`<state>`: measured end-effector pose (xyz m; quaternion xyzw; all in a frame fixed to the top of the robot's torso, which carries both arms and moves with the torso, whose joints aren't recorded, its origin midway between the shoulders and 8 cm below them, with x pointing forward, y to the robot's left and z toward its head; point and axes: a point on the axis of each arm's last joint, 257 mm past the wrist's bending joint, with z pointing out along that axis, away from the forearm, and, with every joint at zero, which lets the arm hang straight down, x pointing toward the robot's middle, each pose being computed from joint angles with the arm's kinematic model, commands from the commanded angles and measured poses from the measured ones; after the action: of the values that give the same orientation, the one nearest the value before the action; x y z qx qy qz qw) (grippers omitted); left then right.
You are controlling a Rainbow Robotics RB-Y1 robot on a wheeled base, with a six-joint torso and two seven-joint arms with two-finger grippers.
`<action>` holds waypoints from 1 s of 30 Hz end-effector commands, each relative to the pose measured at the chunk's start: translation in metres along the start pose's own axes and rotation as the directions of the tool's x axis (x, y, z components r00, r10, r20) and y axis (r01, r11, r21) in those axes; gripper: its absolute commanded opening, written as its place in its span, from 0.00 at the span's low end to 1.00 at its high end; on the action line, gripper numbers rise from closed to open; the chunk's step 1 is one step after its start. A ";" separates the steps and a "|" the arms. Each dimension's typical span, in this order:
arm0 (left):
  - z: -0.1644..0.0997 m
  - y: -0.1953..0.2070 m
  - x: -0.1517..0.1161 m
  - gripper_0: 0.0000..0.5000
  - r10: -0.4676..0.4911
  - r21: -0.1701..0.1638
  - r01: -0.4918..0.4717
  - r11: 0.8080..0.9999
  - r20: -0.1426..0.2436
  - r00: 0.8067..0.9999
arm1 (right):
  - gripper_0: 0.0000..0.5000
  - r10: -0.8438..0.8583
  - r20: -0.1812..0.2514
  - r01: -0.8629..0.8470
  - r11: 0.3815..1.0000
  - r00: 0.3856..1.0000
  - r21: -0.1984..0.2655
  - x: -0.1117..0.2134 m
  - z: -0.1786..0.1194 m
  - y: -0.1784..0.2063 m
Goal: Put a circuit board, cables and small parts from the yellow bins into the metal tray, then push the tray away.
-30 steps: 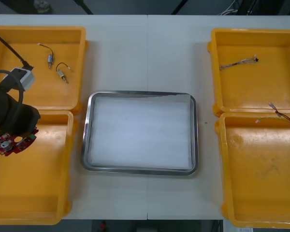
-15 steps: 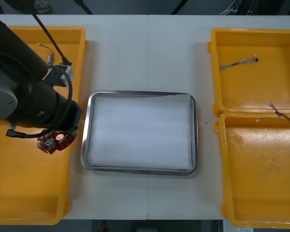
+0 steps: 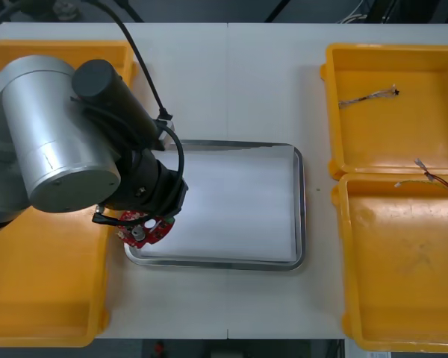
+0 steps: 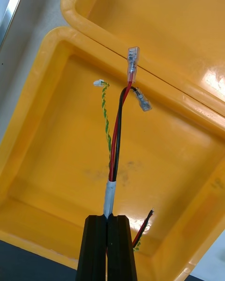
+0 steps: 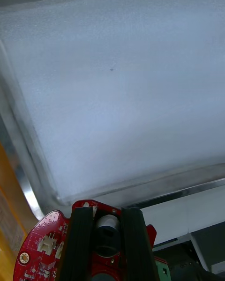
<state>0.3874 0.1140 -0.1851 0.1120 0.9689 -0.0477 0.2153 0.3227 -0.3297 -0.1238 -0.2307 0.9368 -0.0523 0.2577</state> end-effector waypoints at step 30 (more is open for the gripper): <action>0.094 -0.001 -0.008 0.00 -0.004 -0.026 0.005 1.000 0.031 1.000 | 0.00 -0.068 0.011 0.068 0.997 0.998 0.025 -0.007 -0.010 -0.008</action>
<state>0.4237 0.1070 -0.2648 0.0985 0.9706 -0.0335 0.2169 0.3214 -0.3269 -0.1243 -0.2345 0.9366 -0.0472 0.2560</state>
